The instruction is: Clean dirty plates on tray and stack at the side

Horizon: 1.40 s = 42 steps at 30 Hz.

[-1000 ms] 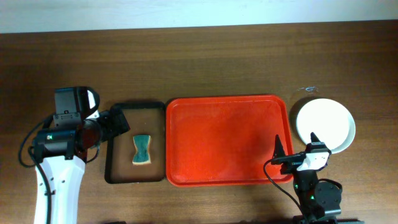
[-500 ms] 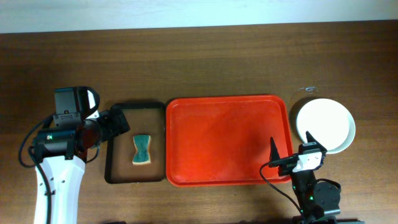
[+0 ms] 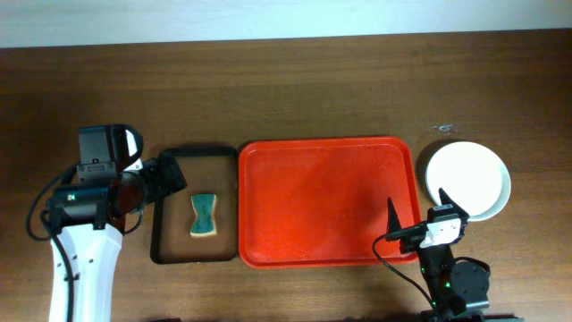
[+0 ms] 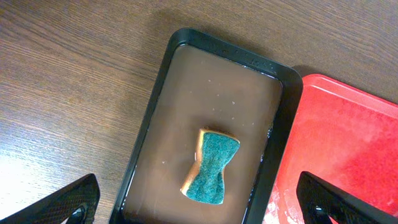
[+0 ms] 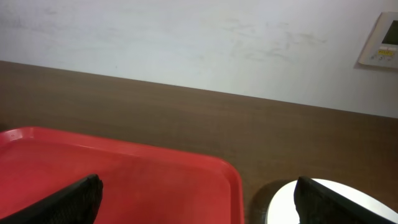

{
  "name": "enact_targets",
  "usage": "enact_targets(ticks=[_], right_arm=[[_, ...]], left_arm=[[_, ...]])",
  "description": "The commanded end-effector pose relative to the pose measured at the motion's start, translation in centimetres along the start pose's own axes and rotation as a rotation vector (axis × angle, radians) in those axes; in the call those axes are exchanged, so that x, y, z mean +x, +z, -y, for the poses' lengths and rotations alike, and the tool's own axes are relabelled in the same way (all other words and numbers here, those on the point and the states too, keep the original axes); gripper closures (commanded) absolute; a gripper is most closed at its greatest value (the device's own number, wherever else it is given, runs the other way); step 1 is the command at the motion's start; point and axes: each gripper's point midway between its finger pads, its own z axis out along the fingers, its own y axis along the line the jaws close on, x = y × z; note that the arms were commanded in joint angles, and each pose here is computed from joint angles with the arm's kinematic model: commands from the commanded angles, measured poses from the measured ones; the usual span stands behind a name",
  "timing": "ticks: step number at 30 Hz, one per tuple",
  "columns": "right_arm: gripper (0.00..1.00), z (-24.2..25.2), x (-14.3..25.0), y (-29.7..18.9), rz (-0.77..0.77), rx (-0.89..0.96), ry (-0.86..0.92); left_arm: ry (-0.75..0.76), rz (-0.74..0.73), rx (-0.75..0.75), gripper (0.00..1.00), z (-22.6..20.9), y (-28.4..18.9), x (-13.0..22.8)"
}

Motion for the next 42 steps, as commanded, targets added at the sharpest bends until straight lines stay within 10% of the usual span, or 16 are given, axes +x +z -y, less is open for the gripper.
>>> enact_targets(ticks=[1, 12, 18, 21, 27, 34, 42], right_arm=[[0.02, -0.2, 0.2, 0.0, -0.001, -0.014, -0.008], [0.02, -0.2, 0.2, 0.0, -0.001, -0.014, -0.008], [0.02, -0.2, 0.2, 0.0, -0.001, -0.014, -0.008], [0.02, -0.2, 0.2, 0.0, -0.001, -0.014, -0.008], [0.02, -0.2, 0.2, 0.0, -0.001, -0.014, -0.008], [0.02, -0.2, 0.2, 0.0, 0.0, -0.014, -0.008], [0.02, -0.2, 0.2, 0.0, -0.001, -0.014, -0.008]], left_arm=[[-0.012, 0.014, 0.011, 0.01, 0.2, -0.4, -0.4], [-0.01, 0.069, 0.008, 0.01, -1.9, -0.9, 5.5], [0.063, 1.027, 0.386, 0.01, 2.0, -12.5, -1.3], [0.087, 1.24, 0.467, 0.01, 2.2, -16.0, 0.1], [0.097, 1.278, 0.5, 0.01, 1.7, -10.0, 2.6], [0.118, 0.935, 0.349, 0.01, 0.1, 0.5, 6.1], [0.357, 0.979, 0.252, 0.01, 0.6, 0.4, 6.2]])
